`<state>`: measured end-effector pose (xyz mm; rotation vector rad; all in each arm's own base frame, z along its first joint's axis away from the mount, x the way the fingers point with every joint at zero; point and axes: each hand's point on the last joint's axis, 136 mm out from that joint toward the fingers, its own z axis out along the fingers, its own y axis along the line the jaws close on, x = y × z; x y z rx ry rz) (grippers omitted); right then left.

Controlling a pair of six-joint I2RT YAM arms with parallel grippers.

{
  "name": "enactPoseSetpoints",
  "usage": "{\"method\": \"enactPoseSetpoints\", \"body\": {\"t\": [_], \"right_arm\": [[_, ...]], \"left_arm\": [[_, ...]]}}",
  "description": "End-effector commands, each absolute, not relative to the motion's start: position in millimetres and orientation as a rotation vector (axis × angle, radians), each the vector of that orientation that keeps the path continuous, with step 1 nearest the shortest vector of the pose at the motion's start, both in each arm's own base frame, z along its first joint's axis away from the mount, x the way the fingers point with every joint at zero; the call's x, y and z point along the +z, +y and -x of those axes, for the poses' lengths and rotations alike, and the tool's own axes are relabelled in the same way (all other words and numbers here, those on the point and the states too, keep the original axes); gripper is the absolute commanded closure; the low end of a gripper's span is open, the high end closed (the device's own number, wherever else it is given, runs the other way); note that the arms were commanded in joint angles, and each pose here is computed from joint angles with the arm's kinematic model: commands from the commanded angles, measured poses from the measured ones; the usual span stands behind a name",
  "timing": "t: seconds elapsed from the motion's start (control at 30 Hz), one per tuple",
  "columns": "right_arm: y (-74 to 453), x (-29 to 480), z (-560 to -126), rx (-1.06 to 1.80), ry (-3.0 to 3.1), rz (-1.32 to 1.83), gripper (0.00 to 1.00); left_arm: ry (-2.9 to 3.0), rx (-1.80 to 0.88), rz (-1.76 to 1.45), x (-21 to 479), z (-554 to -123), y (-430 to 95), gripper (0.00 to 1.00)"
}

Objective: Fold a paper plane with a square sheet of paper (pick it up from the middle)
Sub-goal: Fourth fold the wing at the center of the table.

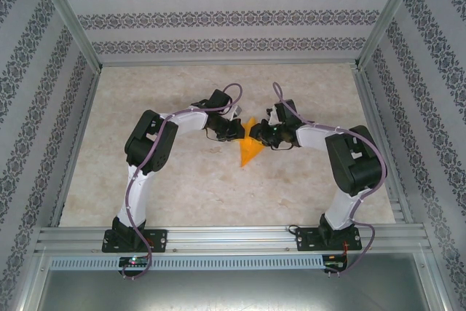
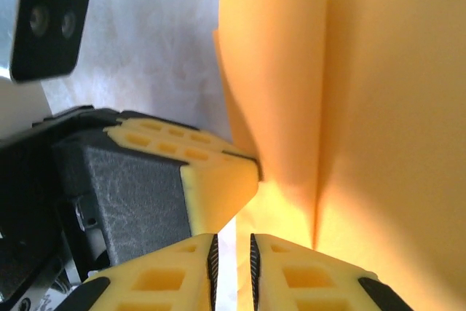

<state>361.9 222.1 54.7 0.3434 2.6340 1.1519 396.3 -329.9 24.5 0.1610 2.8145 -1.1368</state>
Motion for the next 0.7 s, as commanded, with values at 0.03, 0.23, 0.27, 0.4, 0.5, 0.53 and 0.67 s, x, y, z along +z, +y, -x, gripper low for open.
{"method": "enactPoseSetpoints", "body": {"t": [0.03, 0.23, 0.27, 0.4, 0.5, 0.53, 0.67], "right_arm": [[217, 63, -382, 1.089, 2.610, -0.312, 0.79], [217, 58, -398, 1.075, 2.620, -0.329, 0.80], [216, 55, -400, 1.067, 2.633, -0.344, 0.81], [220, 46, -404, 1.073, 2.652, -0.359, 0.82], [220, 41, -406, 1.051, 2.672, -0.358, 0.83], [217, 37, -405, 1.010, 2.695, -0.362, 0.83], [207, 24, -404, 0.917, 2.739, -0.372, 0.84]], "left_arm": [[2.846, -1.136, -0.230, 16, -387, -336, 0.90], [2.847, -1.141, -0.247, 14, -385, -337, 0.90], [2.847, -1.142, -0.247, 14, -385, -337, 0.90], [2.840, -1.147, -0.258, 15, -385, -339, 0.89], [2.839, -1.151, -0.264, 15, -385, -340, 0.90], [2.839, -1.153, -0.265, 15, -386, -340, 0.90], [2.841, -1.155, -0.272, 15, -384, -341, 0.90]]}}
